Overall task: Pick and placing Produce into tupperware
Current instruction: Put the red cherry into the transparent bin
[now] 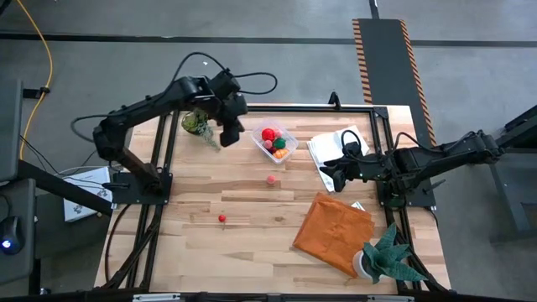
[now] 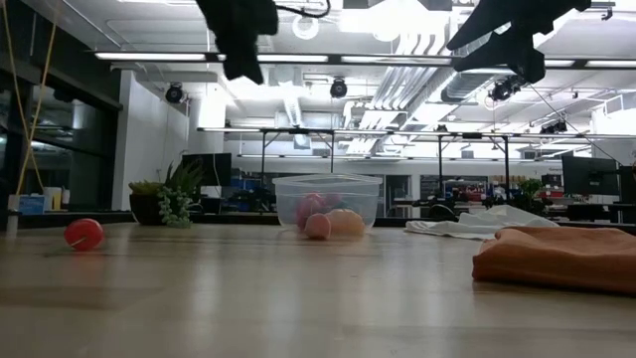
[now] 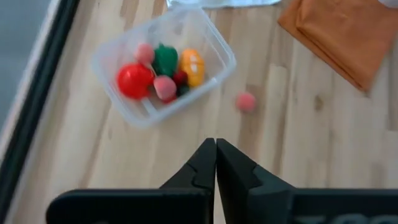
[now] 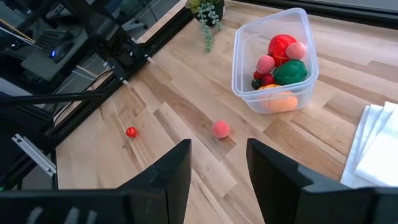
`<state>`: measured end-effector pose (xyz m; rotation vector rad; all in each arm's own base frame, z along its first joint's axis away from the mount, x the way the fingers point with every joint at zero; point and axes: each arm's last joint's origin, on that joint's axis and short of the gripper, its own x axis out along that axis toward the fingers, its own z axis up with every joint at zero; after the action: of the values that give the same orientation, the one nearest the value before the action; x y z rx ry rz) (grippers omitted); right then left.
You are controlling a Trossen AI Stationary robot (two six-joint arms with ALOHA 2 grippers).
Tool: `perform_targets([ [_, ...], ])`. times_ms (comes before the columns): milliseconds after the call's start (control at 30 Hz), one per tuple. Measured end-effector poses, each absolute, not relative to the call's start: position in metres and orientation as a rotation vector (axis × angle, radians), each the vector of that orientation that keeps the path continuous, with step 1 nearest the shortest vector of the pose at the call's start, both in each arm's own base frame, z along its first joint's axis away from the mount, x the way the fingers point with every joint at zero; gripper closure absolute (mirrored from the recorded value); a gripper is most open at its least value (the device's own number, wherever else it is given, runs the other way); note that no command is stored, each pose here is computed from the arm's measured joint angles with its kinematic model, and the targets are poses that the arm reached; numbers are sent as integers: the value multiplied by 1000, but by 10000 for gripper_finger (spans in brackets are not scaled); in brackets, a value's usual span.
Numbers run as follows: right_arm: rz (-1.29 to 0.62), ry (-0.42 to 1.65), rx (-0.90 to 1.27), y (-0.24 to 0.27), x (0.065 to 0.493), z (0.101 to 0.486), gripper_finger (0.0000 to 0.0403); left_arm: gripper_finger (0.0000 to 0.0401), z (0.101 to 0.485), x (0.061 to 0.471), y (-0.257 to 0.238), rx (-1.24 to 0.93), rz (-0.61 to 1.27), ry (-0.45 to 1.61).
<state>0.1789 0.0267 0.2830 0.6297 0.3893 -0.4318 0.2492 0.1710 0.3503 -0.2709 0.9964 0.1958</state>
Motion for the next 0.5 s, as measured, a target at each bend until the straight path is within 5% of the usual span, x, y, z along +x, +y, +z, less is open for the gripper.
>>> perform_targets([
  [500,-416,361,637,27,181,286,259,399,402,171,112,-414,224,976],
])
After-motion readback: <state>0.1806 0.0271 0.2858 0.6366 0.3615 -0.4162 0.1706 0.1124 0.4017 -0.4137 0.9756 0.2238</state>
